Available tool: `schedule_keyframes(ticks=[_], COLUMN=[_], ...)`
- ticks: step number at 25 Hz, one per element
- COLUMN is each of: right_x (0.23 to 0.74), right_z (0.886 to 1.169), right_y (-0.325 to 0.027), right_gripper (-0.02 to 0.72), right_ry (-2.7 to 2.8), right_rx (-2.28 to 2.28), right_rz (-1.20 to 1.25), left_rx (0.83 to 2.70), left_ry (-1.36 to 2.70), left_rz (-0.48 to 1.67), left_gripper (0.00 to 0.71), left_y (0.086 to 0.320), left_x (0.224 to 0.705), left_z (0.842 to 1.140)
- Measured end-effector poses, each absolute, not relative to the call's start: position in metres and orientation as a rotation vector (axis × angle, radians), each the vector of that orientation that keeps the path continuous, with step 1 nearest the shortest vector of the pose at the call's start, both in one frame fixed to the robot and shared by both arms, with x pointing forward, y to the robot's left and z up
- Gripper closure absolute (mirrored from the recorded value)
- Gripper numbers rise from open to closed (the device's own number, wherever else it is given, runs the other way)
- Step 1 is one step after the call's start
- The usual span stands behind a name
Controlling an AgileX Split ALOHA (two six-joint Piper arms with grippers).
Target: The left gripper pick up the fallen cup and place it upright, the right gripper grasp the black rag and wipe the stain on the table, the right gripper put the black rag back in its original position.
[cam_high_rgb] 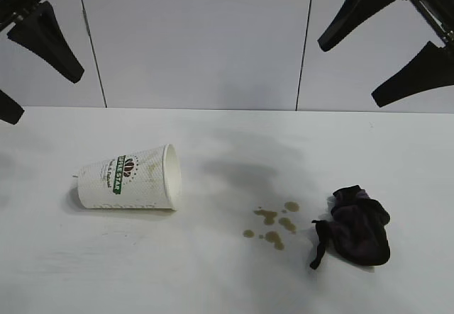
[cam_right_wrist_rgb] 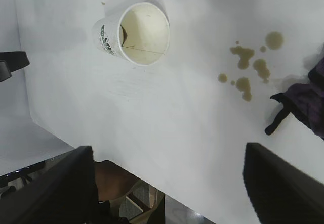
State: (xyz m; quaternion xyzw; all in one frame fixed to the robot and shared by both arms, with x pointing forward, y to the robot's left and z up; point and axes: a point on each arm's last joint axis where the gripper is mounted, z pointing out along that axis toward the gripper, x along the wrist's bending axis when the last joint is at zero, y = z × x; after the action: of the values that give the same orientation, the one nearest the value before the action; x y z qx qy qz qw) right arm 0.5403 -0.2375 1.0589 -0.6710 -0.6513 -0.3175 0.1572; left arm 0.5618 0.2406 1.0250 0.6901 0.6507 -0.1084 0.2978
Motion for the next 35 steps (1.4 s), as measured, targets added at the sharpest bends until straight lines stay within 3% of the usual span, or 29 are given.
schedule_keyframes(ticks=[7, 11, 14, 20, 26, 35], right_x=[0.540, 0.540, 0.540, 0.540, 0.540, 0.540], right_z=[1.059, 1.059, 1.059, 1.059, 1.059, 1.059], right_y=[-0.237, -0.237, -0.237, -0.238, -0.238, -0.238], right_gripper=[0.147, 0.147, 0.147, 0.147, 0.147, 0.147], right_ry=[-1.864, -1.864, -1.864, -1.864, -1.864, -1.864], right_rx=[-1.920, -1.920, -1.920, -1.921, -1.921, -1.921], right_rz=[-0.908, -0.908, -0.908, -0.909, -0.909, -0.909], left_rx=[1.784, 1.847, 1.980, 2.423, 2.849, 3.022], left_ry=[1.727, 1.573, 1.320, 0.617, 0.102, -0.091], left_rz=[-0.154, -0.070, -0.014, 0.232, 0.513, 0.465], left_gripper=[0.056, 0.056, 0.056, 0.056, 0.056, 0.056], left_y=[0.244, 0.238, 0.218, 0.151, 0.113, 0.071], left_x=[0.572, 0.580, 0.582, 0.564, 0.548, 0.559], left_z=[1.027, 1.044, 1.066, 1.092, 1.071, 1.001])
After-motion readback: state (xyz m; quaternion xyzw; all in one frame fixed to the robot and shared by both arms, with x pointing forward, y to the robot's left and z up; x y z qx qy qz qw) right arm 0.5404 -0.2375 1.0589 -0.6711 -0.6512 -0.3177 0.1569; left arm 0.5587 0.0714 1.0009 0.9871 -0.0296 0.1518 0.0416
